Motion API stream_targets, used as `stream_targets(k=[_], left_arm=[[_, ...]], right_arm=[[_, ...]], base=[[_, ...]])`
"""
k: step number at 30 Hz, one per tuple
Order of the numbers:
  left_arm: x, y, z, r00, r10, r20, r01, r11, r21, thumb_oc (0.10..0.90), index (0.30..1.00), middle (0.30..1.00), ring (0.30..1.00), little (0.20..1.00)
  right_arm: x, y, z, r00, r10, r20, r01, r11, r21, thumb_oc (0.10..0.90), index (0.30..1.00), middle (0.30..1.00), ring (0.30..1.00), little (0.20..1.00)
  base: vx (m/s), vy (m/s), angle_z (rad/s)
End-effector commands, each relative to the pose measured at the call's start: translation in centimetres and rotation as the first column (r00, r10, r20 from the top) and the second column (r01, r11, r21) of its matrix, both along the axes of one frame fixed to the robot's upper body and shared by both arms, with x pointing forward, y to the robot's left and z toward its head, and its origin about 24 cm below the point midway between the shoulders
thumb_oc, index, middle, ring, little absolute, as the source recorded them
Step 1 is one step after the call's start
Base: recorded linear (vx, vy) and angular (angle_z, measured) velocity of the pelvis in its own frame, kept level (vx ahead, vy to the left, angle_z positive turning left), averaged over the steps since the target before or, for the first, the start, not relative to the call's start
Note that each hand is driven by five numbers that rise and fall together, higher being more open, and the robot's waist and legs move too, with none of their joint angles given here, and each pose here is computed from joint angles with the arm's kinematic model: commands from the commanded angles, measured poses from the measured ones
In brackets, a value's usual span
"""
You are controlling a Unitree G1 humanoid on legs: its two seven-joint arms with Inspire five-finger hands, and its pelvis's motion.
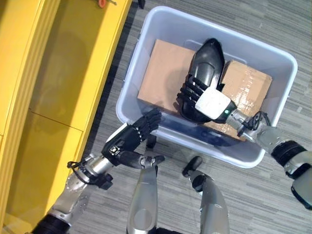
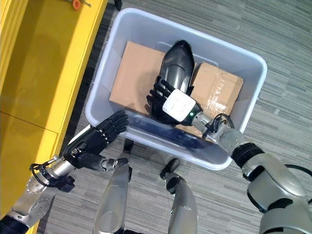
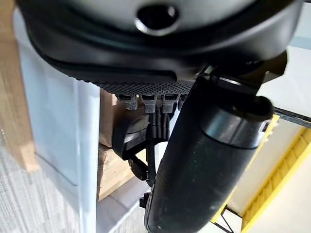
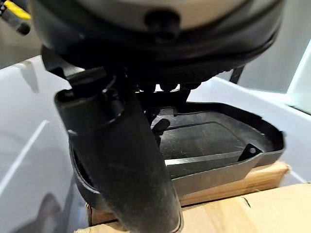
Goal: Move parts from the plastic box to the shelf.
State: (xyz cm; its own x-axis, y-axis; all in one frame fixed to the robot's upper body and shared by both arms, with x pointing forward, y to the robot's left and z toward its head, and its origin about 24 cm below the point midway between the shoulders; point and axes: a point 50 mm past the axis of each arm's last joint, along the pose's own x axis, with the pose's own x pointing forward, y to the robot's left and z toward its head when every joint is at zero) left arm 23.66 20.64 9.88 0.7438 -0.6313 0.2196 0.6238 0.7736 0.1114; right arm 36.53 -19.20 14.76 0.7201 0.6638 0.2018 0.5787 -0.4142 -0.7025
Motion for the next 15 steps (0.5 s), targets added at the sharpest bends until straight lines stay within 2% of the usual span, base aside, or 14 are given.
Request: stream_targets(k=[1, 9, 15], left_arm=[[-0.6, -3.1, 3.0, 0.972, -0.099, 0.211, 0.125, 0.985, -0.115, 0.9, 1.0, 1.0, 1.0, 1.0], [-0.5, -3.6, 3.4, 0.971, -0.111, 0.212, 0.142, 0.981, -0.136, 0.9, 1.0, 1.0, 1.0, 1.0], [-0.7, -3.6, 3.5, 0.969, -0.12, 0.215, 0.153, 0.978, -0.143, 0.9, 1.0, 1.0, 1.0, 1.0]], right_arm=[[0.6, -4.4, 6.1, 0.95, -0.172, 0.259, 0.123, 0.973, 0.193, 0.9, 1.0, 1.0, 1.0, 1.0], [0.3, -6.0, 5.8, 0.943, -0.209, 0.259, 0.154, 0.964, 0.215, 0.9, 1.0, 1.0, 1.0, 1.0], [-0.1, -6.1, 6.6, 0.931, -0.164, 0.326, 0.065, 0.954, 0.294, 0.9, 1.0, 1.0, 1.0, 1.0]], base=[[-0.01, 0.057, -0.03], [0.0, 0.05, -0.03], [0.0, 0.0, 0.0]])
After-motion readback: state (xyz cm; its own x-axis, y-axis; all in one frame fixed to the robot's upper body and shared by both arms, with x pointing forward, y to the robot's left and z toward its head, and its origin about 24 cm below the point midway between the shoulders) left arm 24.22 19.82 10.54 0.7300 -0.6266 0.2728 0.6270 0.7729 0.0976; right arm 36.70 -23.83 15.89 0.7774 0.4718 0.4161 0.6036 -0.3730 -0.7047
